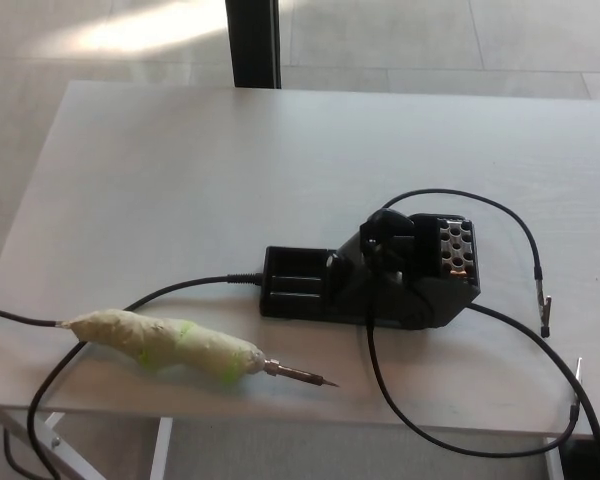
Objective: Use the left hand of the robot to grab the soldering gun kept on the middle of the table and pull it out of its base and keep it on the left side of the base
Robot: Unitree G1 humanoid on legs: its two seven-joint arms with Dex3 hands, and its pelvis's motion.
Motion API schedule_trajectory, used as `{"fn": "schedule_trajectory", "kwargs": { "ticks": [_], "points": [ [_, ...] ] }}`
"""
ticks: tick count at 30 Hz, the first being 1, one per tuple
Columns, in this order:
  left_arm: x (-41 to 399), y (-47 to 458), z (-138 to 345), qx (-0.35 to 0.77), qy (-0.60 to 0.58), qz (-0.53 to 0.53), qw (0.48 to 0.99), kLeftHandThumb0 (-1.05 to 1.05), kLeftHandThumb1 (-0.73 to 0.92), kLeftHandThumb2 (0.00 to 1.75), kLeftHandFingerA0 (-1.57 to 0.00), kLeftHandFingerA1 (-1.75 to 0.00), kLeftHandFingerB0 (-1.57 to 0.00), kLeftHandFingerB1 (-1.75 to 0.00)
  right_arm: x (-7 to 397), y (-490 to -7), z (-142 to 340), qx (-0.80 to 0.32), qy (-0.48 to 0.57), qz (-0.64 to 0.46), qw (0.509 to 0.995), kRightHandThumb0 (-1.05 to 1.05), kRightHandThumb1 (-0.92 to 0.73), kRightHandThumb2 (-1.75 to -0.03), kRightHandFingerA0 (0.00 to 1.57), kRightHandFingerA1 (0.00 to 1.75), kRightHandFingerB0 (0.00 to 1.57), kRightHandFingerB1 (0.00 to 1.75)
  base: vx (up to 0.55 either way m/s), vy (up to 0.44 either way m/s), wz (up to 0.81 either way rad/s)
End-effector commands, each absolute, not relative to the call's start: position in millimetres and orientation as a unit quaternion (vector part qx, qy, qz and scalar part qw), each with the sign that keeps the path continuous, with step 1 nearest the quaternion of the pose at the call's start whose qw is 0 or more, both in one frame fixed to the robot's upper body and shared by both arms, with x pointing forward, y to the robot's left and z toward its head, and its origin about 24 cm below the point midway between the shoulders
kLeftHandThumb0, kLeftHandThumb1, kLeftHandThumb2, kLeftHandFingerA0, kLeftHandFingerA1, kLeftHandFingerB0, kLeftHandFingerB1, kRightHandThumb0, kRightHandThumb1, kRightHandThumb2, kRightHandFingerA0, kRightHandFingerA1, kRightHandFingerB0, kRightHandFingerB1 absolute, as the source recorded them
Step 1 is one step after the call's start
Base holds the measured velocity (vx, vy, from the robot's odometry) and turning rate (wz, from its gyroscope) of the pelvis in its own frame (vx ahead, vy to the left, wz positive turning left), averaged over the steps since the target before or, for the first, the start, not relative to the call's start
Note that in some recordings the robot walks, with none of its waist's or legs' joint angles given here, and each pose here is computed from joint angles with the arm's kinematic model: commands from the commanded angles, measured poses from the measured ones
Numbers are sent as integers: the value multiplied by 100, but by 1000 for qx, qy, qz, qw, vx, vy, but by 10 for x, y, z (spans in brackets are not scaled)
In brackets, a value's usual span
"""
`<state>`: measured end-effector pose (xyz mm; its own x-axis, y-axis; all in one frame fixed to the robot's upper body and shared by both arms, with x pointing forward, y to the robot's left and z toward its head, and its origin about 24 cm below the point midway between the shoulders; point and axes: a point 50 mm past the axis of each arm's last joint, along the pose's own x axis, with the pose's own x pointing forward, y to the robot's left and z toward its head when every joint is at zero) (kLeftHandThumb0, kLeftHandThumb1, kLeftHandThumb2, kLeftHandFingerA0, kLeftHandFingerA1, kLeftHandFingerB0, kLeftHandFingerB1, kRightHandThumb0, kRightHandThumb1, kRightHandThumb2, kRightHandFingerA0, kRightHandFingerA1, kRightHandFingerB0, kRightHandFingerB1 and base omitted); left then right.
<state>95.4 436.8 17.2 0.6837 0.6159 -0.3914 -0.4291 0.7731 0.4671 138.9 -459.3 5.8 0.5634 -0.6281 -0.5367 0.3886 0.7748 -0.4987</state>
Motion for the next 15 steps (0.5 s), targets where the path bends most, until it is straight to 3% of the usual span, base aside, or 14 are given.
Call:
{"fn": "schedule_trajectory", "kwargs": {
  "ticks": [1,2,3,5,6,7,8,9,10,11,12,13,15],
  "points": [
    [189,4204,-670,81,527,315,785,-61,69,60,-65,-57,-53,-48,1288,-4602,25,-149,367,-287,872,-105,-35,-107,128,100,53,141,0,0,0],
    [162,4160,-703,118,572,235,777,-67,69,60,-50,-52,-44,-46,1295,-4595,21,-149,366,-287,873,-105,-34,-109,128,101,57,139,0,0,0],
    [176,4164,-702,118,571,235,778,-67,69,60,-50,-52,-44,-46,1302,-4595,25,-142,361,-289,875,-105,-27,-117,127,104,64,131,0,0,0],
    [196,4178,-694,120,570,235,778,-67,69,60,-50,-52,-44,-46,1304,-4588,18,-139,360,-289,876,-105,-27,-117,127,104,64,131,0,0,0],
    [292,4199,-628,142,568,196,787,-70,66,60,-67,-67,-65,-54,1292,-4587,10,-135,360,-291,876,-105,-34,-108,125,103,55,140,0,0,0],
    [315,4208,-624,126,554,210,796,-68,71,61,-39,-69,-42,-60,1284,-4585,5,-136,361,-289,876,-105,-34,-108,124,103,54,140,0,0,0],
    [321,4219,-622,120,542,225,801,-67,73,62,-62,-68,-57,-57,1281,-4585,3,-137,362,-289,876,-105,-34,-108,125,103,54,141,0,0,0],
    [325,4236,-617,117,531,246,803,-66,72,62,-59,-70,-55,-60,1281,-4586,3,-141,364,-288,875,-105,-36,-107,125,102,51,141,0,0,0],
    [329,4242,-628,111,526,260,802,-66,72,61,-57,-70,-57,-61,1281,-4587,7,-146,365,-286,874,-105,-31,-122,127,105,59,126,0,0,0],
    [328,4239,-638,114,527,261,801,-66,72,61,-57,-70,-57,-61,1283,-4588,10,-146,363,-287,874,-105,-31,-122,127,105,59,126,0,0,0],
    [319,4235,-646,96,523,275,801,-64,69,61,-62,-69,-59,-61,1275,-4587,-3,-143,365,-290,873,-105,-35,-106,127,100,53,141,0,0,0],
    [302,4233,-648,99,525,270,801,-63,68,60,-66,-67,-61,-59,1277,-4587,-5,-137,366,-293,872,-105,-36,-105,127,101,53,141,0,0,0],
    [313,4213,-662,117,538,251,797,-63,70,61,-60,-72,-56,-61,1300,-4587,10,-141,364,-289,874,-105,-38,-102,128,100,49,142,0,0,0]
  ]
}}
